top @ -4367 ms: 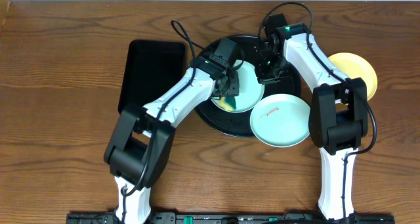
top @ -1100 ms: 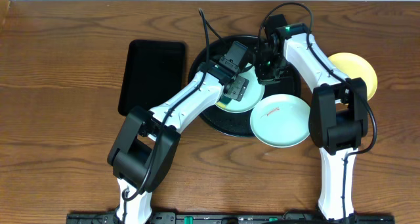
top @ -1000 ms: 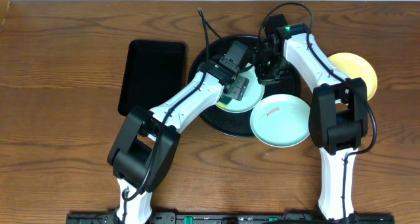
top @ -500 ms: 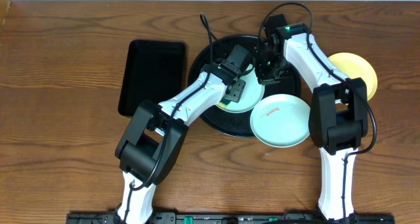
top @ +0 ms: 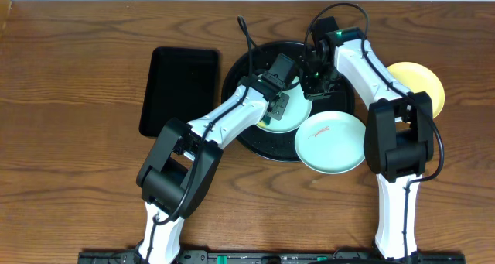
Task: Clean dirty plates on tray and stack at the side
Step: 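Scrub the pale green plate again with the sponge in the left gripper, then return the sponge to the black rectangular tray with the left gripper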
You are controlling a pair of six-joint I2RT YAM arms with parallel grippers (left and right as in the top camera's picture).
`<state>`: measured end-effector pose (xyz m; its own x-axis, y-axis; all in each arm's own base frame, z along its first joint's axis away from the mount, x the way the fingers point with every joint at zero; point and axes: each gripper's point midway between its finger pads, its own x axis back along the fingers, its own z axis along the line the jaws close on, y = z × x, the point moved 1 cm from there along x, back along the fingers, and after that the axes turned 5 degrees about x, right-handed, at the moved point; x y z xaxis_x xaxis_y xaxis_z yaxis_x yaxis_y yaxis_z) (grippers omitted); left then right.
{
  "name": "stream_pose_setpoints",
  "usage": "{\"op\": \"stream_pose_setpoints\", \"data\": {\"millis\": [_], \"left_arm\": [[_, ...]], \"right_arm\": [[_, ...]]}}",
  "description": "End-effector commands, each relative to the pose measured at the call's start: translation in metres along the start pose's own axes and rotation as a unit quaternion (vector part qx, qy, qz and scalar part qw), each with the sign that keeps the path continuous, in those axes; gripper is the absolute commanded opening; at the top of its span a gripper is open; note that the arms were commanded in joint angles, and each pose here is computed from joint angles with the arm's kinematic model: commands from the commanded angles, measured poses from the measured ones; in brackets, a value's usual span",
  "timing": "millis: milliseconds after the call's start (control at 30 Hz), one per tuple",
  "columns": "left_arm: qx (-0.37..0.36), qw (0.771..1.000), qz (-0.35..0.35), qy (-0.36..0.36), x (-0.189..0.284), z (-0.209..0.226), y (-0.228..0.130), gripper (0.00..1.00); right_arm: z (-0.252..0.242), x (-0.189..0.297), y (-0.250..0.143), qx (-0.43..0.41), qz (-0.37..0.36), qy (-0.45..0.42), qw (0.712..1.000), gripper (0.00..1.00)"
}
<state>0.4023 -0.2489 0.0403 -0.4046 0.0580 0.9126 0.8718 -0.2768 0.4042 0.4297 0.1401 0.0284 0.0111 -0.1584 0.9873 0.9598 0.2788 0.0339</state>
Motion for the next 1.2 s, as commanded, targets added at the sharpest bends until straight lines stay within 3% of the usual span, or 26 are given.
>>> {"op": "stream_pose_setpoints", "data": {"millis": [0, 200, 400, 633, 967, 1167], "left_arm": [[0.003, 1.000, -0.004, 0.006, -0.001, 0.003, 0.002, 0.08], [0.084, 0.996, -0.036, -0.016, 0.025, 0.000, 0.021, 0.07], [0.113, 0.983, -0.030, -0.143, 0.050, -0.038, 0.030, 0.07], [0.130, 0.983, -0.002, -0.133, 0.018, -0.040, 0.016, 0.08], [0.170, 0.984, 0.026, -0.041, -0.044, 0.020, 0.000, 0.07], [0.144, 0.983, 0.055, 0.102, -0.080, 0.087, -0.030, 0.07]], "right_arm": [[-0.004, 0.018, 0.001, 0.005, -0.017, -0.010, 1.000, 0.01], [-0.004, 0.018, 0.002, 0.005, -0.018, -0.010, 1.000, 0.01], [-0.004, 0.018, 0.002, 0.005, -0.018, -0.010, 1.000, 0.01], [-0.004, 0.018, 0.002, 0.005, -0.017, -0.010, 1.000, 0.01], [-0.007, 0.018, -0.002, 0.007, -0.010, -0.019, 1.000, 0.01], [-0.007, 0.018, -0.003, 0.007, -0.008, -0.019, 1.000, 0.01]]}}
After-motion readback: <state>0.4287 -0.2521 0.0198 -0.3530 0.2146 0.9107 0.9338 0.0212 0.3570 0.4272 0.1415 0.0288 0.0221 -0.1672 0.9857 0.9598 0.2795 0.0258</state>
